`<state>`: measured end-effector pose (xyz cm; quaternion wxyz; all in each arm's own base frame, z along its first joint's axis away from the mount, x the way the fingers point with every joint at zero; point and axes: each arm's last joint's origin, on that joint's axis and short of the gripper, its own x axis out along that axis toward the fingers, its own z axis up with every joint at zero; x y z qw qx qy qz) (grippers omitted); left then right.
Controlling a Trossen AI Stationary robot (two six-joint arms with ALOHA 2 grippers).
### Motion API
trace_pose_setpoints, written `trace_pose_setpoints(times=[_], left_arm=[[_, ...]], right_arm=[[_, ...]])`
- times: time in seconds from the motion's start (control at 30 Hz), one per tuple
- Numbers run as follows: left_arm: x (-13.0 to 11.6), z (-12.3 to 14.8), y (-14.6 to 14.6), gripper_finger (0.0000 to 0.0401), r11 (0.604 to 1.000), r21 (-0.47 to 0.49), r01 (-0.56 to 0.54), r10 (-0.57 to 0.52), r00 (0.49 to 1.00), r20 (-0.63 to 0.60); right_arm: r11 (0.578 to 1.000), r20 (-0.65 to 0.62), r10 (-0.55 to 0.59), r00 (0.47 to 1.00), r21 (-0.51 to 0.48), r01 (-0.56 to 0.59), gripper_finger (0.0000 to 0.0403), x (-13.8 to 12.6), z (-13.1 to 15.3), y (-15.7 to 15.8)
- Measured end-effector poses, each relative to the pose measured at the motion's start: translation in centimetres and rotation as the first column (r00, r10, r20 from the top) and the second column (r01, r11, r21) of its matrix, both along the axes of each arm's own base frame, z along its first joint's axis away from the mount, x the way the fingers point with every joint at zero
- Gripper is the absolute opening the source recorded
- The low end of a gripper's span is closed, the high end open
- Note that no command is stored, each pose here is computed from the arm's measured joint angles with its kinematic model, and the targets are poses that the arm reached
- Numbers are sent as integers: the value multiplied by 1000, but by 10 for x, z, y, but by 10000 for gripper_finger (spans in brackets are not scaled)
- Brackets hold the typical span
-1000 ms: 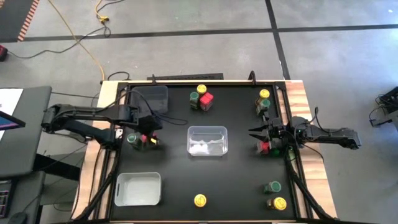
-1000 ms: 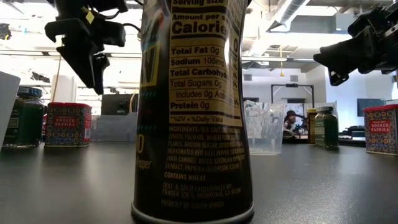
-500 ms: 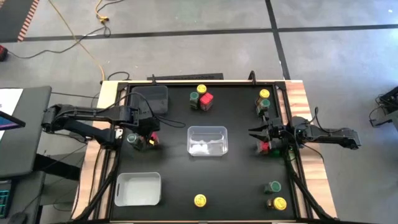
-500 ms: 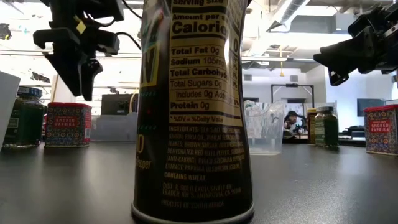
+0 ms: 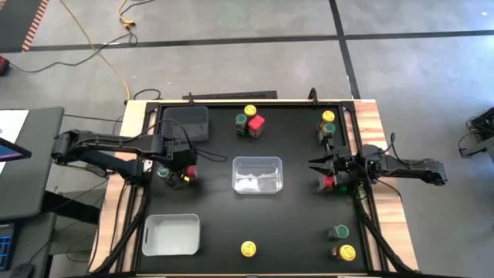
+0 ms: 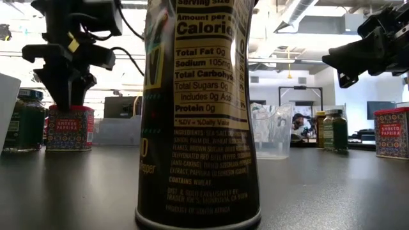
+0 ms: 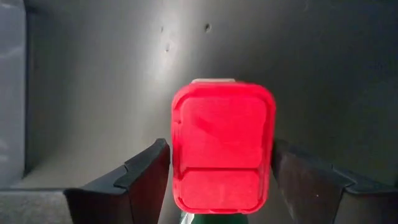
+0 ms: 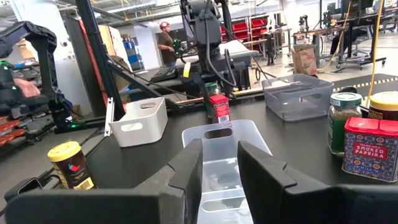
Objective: Sort spices by type
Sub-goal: Put the red seasoning can into the gray bin
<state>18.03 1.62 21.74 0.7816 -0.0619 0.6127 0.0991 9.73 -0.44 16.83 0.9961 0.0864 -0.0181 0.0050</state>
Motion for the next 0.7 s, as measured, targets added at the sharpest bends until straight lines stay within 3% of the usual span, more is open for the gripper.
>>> trace_pose_setpoints(times=[0.17, 0.43, 0.7], left_arm=[[-3, -9, 0, 262, 999, -8, -32, 32, 999, -19], [2, -8, 0, 219, 1000, -2, -20, 20, 999, 36], [2, -7, 0, 218, 1000, 5, 3, -3, 999, 33]], right_arm=[[1000, 0, 0, 1000, 0, 0, 132, 0, 0, 0], [1000, 0, 0, 1000, 0, 0, 132, 0, 0, 0], [1000, 0, 0, 1000, 0, 0, 132, 0, 0, 0]])
